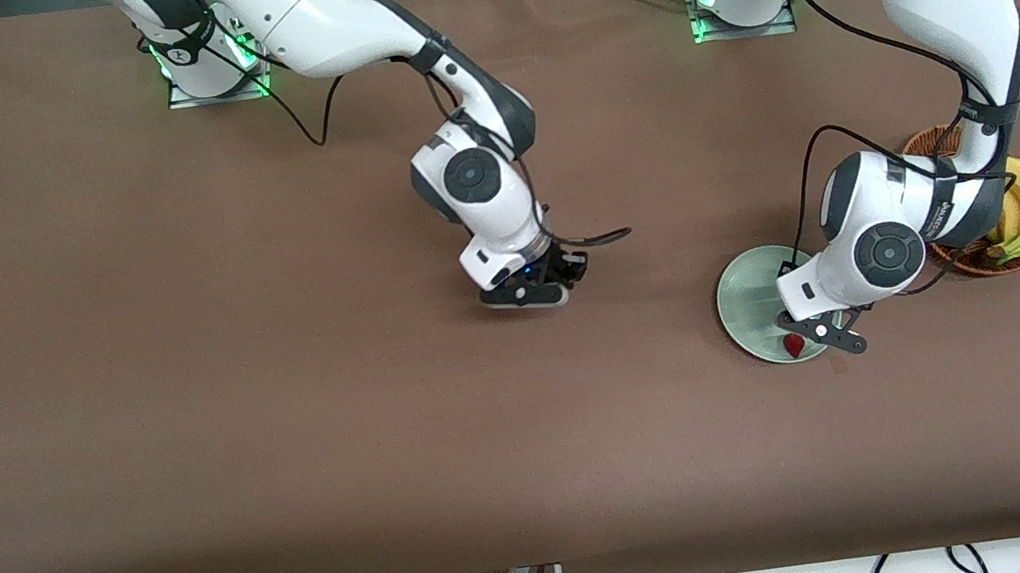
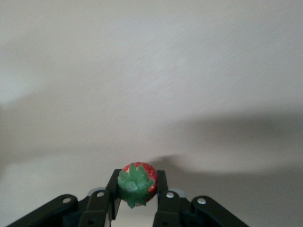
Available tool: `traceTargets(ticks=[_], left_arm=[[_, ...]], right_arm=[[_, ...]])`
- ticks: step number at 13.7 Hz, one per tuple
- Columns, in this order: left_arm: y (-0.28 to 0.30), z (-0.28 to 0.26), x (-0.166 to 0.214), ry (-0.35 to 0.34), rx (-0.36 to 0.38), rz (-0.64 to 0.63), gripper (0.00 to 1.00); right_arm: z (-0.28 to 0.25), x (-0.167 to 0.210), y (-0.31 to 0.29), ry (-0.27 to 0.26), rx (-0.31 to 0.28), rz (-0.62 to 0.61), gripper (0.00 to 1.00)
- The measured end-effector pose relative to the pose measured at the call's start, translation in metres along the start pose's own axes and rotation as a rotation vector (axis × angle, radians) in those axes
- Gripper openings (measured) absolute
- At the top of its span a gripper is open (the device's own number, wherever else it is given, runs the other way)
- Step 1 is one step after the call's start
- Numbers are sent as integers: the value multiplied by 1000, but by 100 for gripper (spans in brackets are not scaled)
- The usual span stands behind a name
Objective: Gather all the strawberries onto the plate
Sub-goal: 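Place the strawberry on the plate with the left gripper while the right gripper carries another, then set the third strawberry on mid-table with the right gripper and release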
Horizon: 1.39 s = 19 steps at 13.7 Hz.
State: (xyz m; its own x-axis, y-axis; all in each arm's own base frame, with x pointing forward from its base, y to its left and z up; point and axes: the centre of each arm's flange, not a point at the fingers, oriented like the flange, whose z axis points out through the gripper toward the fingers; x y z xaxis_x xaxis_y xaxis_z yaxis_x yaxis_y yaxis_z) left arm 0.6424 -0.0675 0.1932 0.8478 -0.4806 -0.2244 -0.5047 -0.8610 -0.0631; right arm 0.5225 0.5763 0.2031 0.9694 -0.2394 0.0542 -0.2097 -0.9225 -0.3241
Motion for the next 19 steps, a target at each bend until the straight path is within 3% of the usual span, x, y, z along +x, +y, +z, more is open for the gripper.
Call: traceTargets(ticks=[4, 6, 8, 11, 13, 15, 19], left_arm=[[-2, -20, 2, 12, 9, -2, 100], [9, -63, 2, 25, -1, -3, 100], [21, -110, -4, 64, -59, -37, 100], [29, -155, -18, 47, -152, -78, 100], [33, -176, -18, 39, -166, -71, 100], [38, -183, -15, 46, -173, -66, 100], [58, -183, -9, 43, -261, -148, 100]], right_arm=[[11, -19, -30, 37, 83, 26, 33], [24, -31, -35, 63, 128, 18, 33], [37, -46, -37, 73, 149, 7, 45], [36, -47, -40, 77, 148, -1, 78], [23, -21, -36, 68, 92, 16, 98], [-16, 34, -26, 50, 37, 17, 100], [-125, 147, 31, -23, -70, -98, 100]])
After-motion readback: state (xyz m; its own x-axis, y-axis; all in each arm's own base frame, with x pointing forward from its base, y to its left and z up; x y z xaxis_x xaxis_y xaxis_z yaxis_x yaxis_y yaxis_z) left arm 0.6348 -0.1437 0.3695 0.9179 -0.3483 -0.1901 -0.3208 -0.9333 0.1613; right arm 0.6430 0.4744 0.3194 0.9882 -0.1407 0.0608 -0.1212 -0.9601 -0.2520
